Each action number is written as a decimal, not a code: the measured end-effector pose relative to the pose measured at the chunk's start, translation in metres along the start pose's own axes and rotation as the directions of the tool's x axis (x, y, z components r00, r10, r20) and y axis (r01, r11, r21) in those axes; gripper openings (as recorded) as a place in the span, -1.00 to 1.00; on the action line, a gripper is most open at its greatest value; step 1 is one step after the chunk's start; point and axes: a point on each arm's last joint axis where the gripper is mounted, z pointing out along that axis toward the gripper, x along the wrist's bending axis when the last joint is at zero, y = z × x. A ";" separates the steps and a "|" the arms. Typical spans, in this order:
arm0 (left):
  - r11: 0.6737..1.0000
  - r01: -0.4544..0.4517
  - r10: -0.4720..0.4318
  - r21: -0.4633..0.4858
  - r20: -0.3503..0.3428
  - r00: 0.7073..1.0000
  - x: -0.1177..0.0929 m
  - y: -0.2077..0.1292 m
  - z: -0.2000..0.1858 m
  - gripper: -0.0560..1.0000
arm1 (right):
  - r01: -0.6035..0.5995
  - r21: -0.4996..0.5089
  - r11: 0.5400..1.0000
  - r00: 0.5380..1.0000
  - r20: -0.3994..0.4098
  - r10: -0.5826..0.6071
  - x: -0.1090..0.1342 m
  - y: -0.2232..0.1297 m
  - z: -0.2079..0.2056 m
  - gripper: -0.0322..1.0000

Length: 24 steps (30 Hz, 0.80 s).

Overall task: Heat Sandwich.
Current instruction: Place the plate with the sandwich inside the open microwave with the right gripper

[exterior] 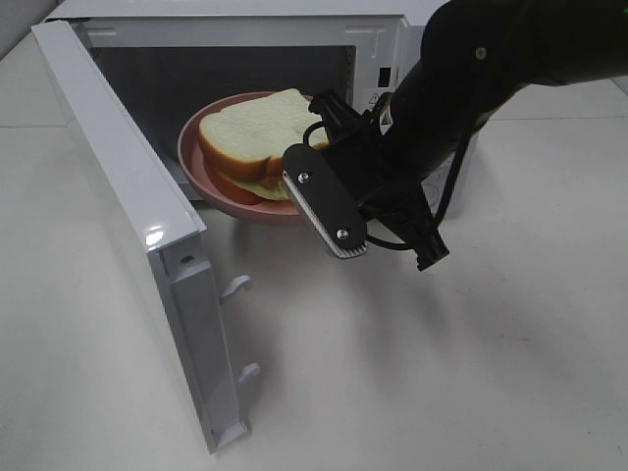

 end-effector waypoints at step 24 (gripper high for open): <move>1.000 0.000 0.000 0.000 0.000 1.000 0.000 0.000 0.000 0.98 | -0.115 0.031 0.993 0.992 -0.052 0.117 -0.048 0.000 0.049 -0.82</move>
